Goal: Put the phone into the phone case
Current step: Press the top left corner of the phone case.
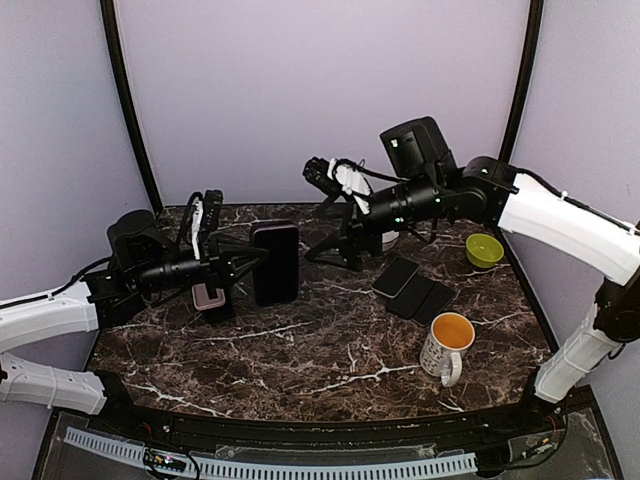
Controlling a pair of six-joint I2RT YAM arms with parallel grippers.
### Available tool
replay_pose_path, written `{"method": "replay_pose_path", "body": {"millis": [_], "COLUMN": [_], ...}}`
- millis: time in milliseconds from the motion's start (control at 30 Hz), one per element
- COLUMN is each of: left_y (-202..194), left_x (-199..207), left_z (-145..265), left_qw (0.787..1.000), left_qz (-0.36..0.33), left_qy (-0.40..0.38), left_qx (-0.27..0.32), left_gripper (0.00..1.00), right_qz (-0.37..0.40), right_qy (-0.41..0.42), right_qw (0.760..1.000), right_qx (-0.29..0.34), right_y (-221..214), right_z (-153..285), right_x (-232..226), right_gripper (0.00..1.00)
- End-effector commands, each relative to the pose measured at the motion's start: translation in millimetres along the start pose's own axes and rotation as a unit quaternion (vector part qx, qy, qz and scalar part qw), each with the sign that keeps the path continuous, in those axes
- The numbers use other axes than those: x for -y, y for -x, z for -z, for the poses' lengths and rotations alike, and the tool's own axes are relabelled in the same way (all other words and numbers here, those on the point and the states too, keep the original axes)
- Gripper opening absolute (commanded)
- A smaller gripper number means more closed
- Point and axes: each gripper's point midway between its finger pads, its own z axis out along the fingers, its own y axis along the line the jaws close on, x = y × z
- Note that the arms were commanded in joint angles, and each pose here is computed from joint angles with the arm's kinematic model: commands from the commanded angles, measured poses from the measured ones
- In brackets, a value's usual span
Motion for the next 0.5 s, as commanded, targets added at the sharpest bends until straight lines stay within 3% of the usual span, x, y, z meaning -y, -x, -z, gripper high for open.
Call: {"method": "replay_pose_path", "body": {"millis": [0, 167, 267, 467], "left_y": [21, 31, 36, 39], "left_x": [35, 42, 42, 41], "left_z": [13, 22, 24, 25], "left_qw": [0.993, 0.988, 0.987, 0.986], "left_qz": [-0.094, -0.135, -0.144, -0.156], "left_qy": [-0.066, -0.067, -0.061, -0.05], "left_qx": [0.027, 0.03, 0.034, 0.022], "left_gripper": [0.0, 0.0, 0.0, 0.0], "right_qz": [0.076, 0.084, 0.082, 0.1], "right_qy": [0.133, 0.17, 0.196, 0.166], "right_qw": [0.987, 0.979, 0.975, 0.981], "right_qx": [0.042, 0.072, 0.057, 0.035], "right_y": [39, 72, 75, 76], "right_z": [16, 11, 4, -22], "right_x": [-44, -49, -60, -69], "right_gripper": [0.89, 0.76, 0.75, 0.76]}}
